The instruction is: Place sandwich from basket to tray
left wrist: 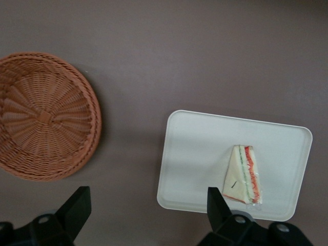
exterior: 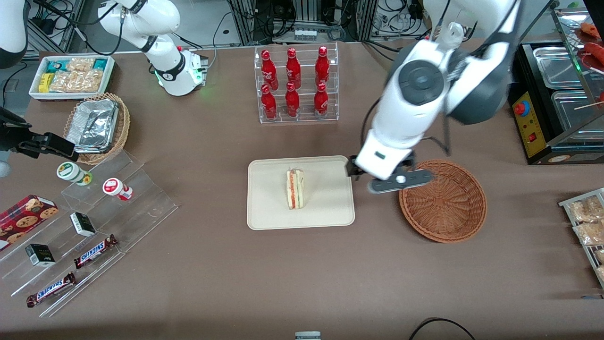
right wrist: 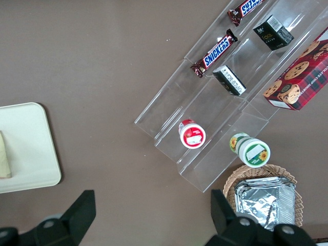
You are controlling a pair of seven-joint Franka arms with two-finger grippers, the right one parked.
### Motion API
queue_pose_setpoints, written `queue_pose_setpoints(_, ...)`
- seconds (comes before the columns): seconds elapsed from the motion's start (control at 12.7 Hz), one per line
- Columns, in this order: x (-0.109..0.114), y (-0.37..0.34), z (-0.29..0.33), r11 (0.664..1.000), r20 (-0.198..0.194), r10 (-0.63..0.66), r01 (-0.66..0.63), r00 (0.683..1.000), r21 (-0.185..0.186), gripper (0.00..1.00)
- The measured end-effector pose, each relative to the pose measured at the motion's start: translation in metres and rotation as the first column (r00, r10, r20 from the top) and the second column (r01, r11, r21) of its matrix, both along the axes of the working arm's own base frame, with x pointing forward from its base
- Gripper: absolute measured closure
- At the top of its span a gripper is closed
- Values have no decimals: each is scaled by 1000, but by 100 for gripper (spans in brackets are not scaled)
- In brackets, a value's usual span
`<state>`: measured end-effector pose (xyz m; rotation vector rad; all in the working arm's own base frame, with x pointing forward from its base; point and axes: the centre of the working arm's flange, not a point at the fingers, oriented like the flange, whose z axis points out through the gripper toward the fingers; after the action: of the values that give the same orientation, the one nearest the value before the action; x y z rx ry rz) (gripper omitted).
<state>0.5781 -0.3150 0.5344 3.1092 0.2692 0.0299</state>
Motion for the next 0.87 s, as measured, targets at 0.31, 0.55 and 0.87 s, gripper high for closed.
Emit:
queue_pose_setpoints(0.31, -12, 78, 53, 999, -25, -37, 37, 999, 18, 0)
queue_pose_setpoints(0.55, -17, 139, 82, 996, -33, -80, 81, 996, 21, 0)
queue_pose_setpoints(0.87, -15, 216, 92, 988, -62, -152, 154, 986, 21, 0)
